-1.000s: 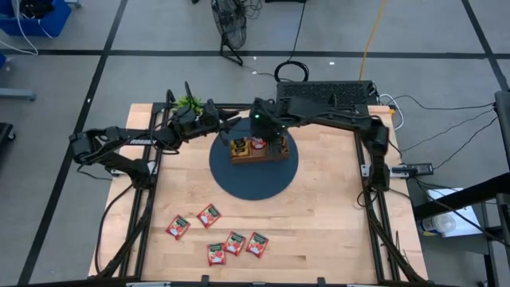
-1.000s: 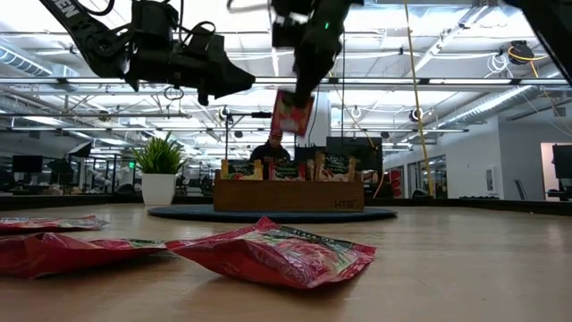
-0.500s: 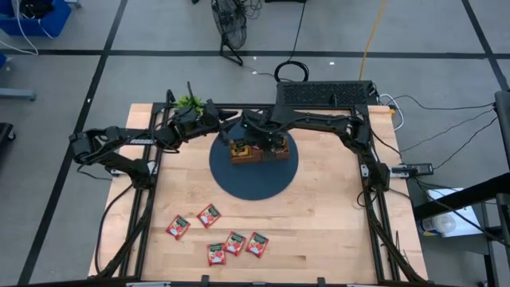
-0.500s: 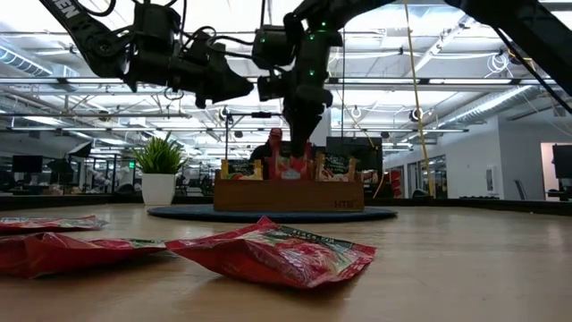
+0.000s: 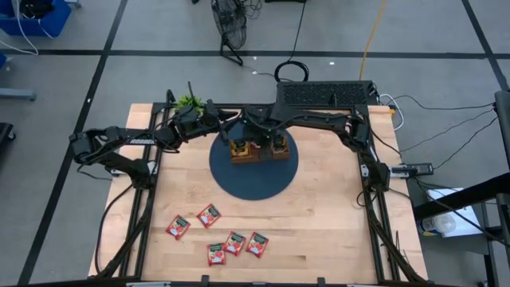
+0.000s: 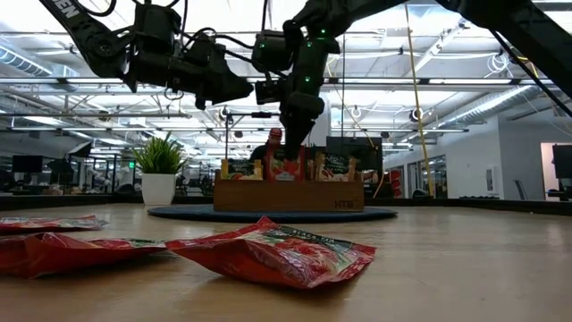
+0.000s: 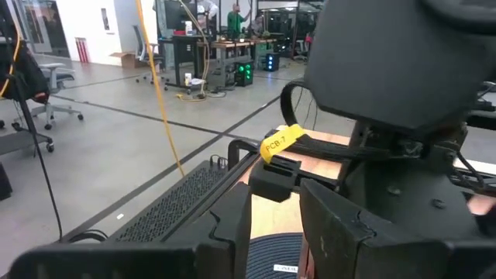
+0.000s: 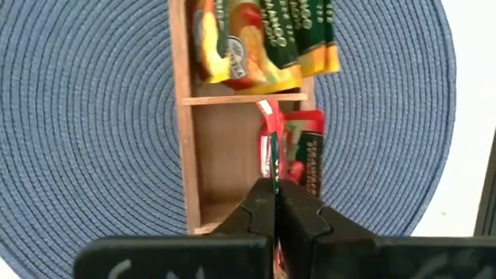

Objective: Pick & Place Tea
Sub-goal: Put the red tea bag into the middle section of the wooden organizer

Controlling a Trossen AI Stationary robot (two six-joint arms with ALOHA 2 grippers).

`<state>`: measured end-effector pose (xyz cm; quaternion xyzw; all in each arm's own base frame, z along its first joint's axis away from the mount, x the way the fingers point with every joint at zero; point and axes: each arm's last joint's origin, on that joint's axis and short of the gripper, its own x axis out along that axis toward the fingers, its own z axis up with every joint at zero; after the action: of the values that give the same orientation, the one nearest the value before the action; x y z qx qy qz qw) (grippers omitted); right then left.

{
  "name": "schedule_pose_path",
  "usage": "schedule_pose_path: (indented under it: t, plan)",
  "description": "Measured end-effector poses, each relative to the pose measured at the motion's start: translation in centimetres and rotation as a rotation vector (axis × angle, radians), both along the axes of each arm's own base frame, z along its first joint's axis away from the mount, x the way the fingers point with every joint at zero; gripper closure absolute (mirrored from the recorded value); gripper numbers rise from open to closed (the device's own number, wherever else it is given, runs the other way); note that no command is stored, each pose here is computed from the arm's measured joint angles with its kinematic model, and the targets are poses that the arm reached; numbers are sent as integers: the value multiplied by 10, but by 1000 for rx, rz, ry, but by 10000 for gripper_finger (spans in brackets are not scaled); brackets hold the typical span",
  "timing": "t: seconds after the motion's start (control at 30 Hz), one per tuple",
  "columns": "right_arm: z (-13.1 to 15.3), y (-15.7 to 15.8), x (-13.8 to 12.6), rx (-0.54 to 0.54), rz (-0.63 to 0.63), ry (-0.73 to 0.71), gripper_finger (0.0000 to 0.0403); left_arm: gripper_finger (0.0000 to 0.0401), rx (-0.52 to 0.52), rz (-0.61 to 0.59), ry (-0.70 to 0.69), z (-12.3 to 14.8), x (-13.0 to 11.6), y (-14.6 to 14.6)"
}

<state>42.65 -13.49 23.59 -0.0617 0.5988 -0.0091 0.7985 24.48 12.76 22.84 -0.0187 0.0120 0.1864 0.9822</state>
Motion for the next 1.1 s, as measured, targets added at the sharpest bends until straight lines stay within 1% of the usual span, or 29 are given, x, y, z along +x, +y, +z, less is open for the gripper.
schedule_pose_path:
  t: [0.17,0.27,0.4,0.67,0.83,0.97,1.1]
  plan:
    - [-7,-3,-2,6,-8,12,403,286,-2,-3,0,0,0,0]
    - [-18,-1,-5,17,-5,43,403,286,0,-3,1,0,0,0]
    - [-30,-1,-6,15,-5,48,403,286,-1,-5,1,0,0,0]
    - [-33,-2,-4,-4,-8,9,403,286,-3,-5,3,0,0,0]
    - [-31,-5,-3,-96,-36,19,400,286,-13,-4,20,-2,0,0]
    - [-31,-5,-3,-99,-36,21,373,286,-13,-5,21,-2,0,0]
    - [-31,-2,-2,-99,-30,20,325,286,-13,-5,21,-2,0,0]
